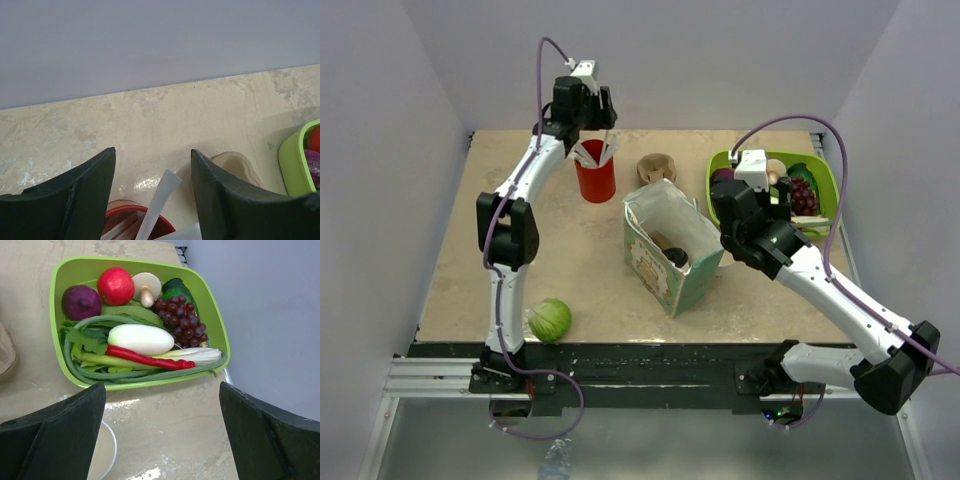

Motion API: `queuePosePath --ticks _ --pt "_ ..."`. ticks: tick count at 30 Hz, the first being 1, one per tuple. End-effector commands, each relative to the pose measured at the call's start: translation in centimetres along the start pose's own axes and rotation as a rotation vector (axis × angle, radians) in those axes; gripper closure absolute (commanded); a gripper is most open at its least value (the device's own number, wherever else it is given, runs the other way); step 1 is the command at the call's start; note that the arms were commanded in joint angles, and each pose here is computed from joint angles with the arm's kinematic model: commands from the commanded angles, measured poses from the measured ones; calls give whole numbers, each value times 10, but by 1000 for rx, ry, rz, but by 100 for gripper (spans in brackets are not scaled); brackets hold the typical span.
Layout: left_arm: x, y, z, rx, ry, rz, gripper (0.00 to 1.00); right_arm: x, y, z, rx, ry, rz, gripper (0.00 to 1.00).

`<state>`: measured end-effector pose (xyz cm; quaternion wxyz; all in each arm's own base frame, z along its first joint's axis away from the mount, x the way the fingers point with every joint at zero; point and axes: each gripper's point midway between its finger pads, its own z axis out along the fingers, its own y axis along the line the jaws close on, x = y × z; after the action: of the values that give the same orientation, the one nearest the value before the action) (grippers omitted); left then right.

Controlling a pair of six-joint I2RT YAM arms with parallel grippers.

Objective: Pack the takeout coffee

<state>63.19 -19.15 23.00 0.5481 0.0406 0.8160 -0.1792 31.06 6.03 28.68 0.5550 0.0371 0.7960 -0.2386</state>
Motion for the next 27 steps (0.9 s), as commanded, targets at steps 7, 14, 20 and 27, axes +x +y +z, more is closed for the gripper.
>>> queuePosePath --ticks 7,14,20,27 --pt "9 -11 6 75 10 36 58 -14 -14 -3 43 -29 47 3" --pt "-14 -15 -8 73 -46 38 100 -13 -19 -7 44 -28 62 4" --pt "-49 -20 -37 55 -125 67 100 -13 -25 -11 37 -35 100 4" --pt "-134 -40 -128 47 -369 73 100 -16 -33 -15 38 -56 143 4"
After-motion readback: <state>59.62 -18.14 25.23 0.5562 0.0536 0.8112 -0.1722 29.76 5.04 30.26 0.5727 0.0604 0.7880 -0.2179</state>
